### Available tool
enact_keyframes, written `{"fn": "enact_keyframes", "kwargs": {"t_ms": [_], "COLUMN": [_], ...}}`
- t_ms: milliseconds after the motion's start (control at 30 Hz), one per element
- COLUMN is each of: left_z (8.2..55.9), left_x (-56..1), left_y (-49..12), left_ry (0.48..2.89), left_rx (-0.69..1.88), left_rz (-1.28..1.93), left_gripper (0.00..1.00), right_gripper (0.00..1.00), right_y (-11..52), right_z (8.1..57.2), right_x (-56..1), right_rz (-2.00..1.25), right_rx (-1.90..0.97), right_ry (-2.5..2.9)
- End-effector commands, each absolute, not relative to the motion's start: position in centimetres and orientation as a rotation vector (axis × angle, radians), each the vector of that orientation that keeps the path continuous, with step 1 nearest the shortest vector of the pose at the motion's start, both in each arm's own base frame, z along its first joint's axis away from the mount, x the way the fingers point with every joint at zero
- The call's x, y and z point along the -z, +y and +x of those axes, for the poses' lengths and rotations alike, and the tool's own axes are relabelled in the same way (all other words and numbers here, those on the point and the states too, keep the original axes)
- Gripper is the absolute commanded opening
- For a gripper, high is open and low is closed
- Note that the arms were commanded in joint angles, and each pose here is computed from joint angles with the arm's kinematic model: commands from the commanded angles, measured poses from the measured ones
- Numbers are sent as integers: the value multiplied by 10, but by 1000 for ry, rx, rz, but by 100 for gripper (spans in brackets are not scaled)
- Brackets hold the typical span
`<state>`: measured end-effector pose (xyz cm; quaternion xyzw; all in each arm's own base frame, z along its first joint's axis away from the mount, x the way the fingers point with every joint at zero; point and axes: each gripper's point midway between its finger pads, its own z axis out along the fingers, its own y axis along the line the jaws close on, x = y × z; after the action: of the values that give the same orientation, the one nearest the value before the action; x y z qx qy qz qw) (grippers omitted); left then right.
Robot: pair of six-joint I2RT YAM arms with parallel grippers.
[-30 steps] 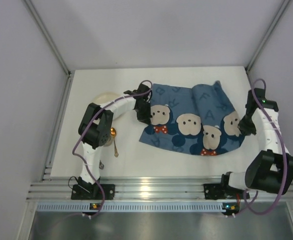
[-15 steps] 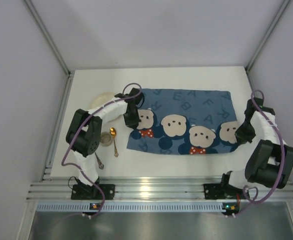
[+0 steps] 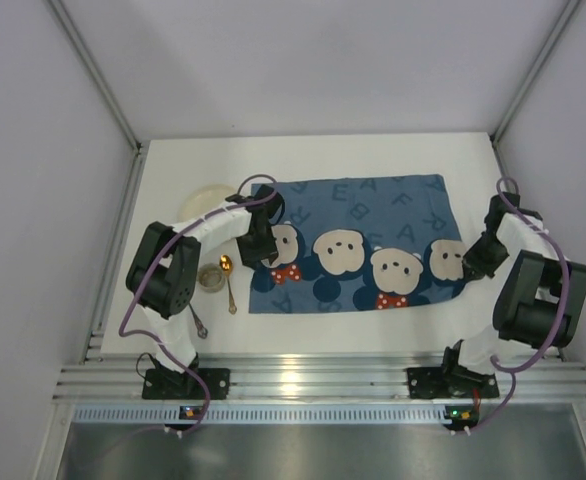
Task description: Set the dinner table for one person
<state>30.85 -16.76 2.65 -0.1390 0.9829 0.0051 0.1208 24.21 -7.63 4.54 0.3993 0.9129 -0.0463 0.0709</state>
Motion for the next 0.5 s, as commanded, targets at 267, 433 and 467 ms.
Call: {"fn": "enact_keyframes", "kwargs": {"t_ms": [267,433,467], "left_z": [349,376,378], "left_x": [-117,-151,-149], "left_y": [-152,-113,-102], "left_ry": [2664,2570,2576], "left_rx": [-103,-182,-178], "left_rz": [-331,-403,-440], "left_gripper": [72,76,77], "right_gripper": [30,43,47], "right_y": [-45,-35,-34], "right_z": [243,223,219], "right_x": [-92,-117,-120], "right_rz": [1108,1071,1062], "right_rx": [-19,-31,-28], "right_ry": [2645,2641,2643]}}
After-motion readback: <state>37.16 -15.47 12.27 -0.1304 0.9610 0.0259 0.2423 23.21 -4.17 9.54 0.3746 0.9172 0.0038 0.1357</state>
